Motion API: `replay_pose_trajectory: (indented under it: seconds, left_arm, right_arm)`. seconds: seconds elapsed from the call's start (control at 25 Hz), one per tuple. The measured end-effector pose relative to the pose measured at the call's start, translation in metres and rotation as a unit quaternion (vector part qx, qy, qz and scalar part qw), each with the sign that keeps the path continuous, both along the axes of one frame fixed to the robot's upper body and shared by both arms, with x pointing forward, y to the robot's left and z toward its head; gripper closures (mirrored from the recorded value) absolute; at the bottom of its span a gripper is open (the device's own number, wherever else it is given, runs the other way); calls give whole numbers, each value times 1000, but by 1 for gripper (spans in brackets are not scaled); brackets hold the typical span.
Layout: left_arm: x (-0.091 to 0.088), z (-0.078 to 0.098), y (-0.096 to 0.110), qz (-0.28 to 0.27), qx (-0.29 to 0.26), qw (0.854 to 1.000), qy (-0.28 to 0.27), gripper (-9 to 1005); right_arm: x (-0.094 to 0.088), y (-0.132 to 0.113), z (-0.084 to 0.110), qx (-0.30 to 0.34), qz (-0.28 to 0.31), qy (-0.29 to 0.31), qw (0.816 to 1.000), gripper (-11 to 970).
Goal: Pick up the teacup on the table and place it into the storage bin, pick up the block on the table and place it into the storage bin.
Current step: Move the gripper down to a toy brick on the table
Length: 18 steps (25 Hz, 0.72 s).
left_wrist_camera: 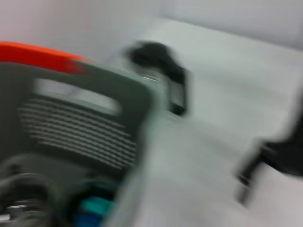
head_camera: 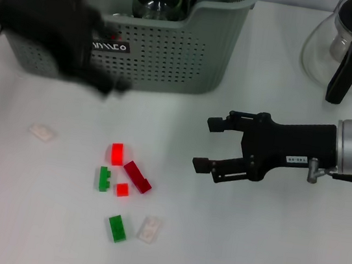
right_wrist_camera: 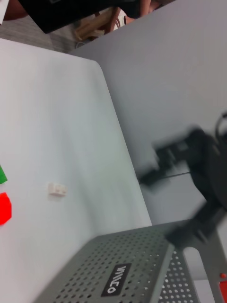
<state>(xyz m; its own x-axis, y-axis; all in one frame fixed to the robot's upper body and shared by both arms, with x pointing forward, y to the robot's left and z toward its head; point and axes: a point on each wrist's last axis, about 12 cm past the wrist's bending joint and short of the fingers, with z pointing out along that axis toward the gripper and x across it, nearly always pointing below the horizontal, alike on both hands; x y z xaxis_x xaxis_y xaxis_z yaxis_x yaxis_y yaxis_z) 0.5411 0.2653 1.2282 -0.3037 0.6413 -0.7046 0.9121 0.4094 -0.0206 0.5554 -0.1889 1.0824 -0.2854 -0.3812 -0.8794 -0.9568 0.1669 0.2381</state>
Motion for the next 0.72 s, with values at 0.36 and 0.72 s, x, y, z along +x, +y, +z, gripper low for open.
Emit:
replay_pose_trajectory:
  seconds: [0.36,0.72]
  left_arm:
    - [-21,-26,-2,-5,82,996,42,49]
    - [-3,-65,-3,35,216,973,72,56]
  right_arm:
    - [1,-1,-1,2,-13,3,1000,19]
    - [2,-3,-1,0,-16,2,1000,20]
